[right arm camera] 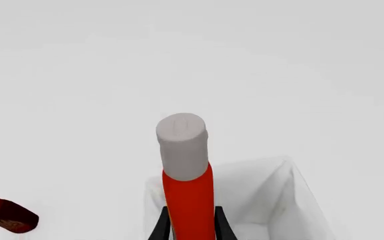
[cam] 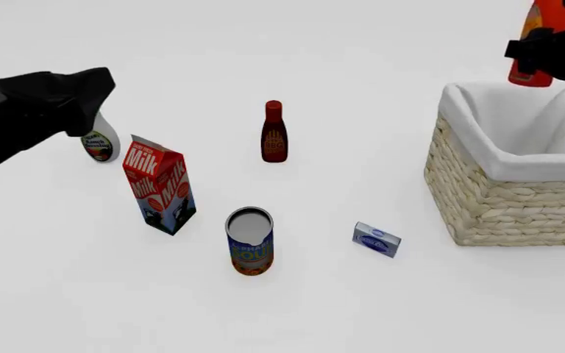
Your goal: Pick the ketchup and place it in the basket.
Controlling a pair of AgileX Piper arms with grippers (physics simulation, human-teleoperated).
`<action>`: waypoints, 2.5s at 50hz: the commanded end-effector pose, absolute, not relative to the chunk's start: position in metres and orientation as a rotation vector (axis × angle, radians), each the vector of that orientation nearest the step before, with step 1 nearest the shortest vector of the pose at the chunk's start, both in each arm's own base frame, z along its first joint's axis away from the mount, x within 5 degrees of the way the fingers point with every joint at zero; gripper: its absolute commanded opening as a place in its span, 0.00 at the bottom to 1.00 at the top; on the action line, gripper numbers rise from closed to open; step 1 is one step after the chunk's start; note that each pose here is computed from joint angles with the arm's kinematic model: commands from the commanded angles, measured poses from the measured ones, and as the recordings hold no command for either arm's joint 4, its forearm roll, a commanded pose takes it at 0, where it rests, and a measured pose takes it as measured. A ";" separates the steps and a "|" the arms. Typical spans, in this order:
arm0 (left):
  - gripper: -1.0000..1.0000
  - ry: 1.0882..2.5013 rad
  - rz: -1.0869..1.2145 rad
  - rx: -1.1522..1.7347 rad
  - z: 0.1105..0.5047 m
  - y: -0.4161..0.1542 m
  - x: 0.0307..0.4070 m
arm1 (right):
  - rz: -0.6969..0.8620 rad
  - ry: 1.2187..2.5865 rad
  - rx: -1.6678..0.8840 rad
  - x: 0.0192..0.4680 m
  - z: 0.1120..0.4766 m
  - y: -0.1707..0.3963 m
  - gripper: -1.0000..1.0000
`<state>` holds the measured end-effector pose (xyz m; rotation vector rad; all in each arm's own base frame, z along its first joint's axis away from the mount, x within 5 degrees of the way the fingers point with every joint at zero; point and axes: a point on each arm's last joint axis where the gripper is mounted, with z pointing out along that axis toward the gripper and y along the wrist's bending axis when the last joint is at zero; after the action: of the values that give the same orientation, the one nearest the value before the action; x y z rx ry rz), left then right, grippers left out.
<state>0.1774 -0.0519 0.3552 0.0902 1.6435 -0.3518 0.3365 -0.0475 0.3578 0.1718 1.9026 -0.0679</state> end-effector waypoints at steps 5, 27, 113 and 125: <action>1.00 1.648 -0.354 0.090 0.353 -0.053 0.181 | -0.071 1.920 0.238 0.342 0.349 -0.061 0.00; 1.00 1.655 -0.343 0.085 0.350 -0.052 0.182 | -0.089 1.957 0.297 0.355 0.323 -0.079 0.00; 1.00 1.647 -0.334 0.085 0.353 -0.049 0.178 | -0.107 2.080 0.403 0.364 0.237 -0.105 1.00; 1.00 1.646 -0.338 0.086 0.354 -0.050 0.177 | -0.095 2.053 0.387 0.359 0.249 -0.097 1.00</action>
<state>0.1779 -0.0495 0.3535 0.0861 1.6462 -0.3352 0.3617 -0.1025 0.2426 0.3927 2.0657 -0.1061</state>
